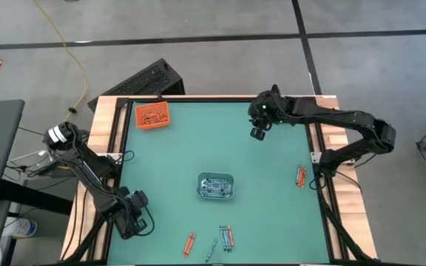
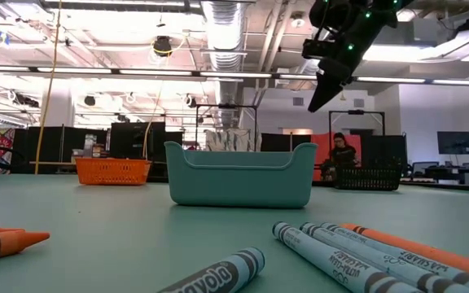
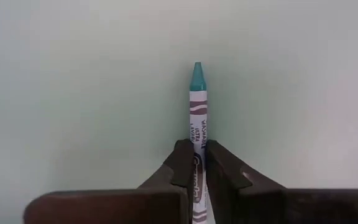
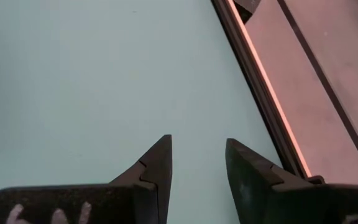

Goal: Sort crayons
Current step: Put the light blue crayon into the blue bin

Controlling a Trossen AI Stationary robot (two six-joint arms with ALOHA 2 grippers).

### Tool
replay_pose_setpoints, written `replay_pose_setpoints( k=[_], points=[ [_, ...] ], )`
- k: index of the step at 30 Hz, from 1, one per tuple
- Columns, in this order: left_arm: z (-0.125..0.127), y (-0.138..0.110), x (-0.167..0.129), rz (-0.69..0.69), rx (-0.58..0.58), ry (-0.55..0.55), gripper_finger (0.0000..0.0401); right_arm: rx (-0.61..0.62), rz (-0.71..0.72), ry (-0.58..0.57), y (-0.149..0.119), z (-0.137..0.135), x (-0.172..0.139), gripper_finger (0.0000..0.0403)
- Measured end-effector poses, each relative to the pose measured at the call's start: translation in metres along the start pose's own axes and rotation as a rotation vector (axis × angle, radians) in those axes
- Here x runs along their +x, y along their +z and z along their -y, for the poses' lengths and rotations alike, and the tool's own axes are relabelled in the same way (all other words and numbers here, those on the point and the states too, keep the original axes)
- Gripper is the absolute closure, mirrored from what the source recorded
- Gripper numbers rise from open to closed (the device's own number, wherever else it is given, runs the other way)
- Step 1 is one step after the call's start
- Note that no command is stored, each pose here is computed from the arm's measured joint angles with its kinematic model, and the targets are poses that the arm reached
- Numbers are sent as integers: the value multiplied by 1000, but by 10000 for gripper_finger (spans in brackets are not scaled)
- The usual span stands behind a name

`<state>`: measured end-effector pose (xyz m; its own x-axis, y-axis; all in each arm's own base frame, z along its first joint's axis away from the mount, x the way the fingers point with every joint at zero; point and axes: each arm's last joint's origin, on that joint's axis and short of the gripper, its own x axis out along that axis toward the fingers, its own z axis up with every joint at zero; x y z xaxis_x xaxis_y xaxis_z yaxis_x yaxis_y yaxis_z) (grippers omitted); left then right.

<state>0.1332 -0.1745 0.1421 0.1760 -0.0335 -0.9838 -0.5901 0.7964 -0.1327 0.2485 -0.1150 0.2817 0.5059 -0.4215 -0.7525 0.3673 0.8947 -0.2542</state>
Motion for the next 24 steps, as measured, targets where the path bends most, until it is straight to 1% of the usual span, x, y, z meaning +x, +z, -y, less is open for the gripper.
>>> replay_pose_setpoints(
  k=[8,13,19,24],
  points=[
    [6,11,-4,115,65,-17,398,-24,30,38,4,-17,-3,262],
    [14,25,-11,180,148,-26,399,-35,44,78,6,-32,-7,262],
    [24,53,-25,363,295,19,400,-38,63,146,8,-59,-15,262],
    [32,78,-40,536,435,106,401,-46,94,239,9,-89,-26,262]
  ],
)
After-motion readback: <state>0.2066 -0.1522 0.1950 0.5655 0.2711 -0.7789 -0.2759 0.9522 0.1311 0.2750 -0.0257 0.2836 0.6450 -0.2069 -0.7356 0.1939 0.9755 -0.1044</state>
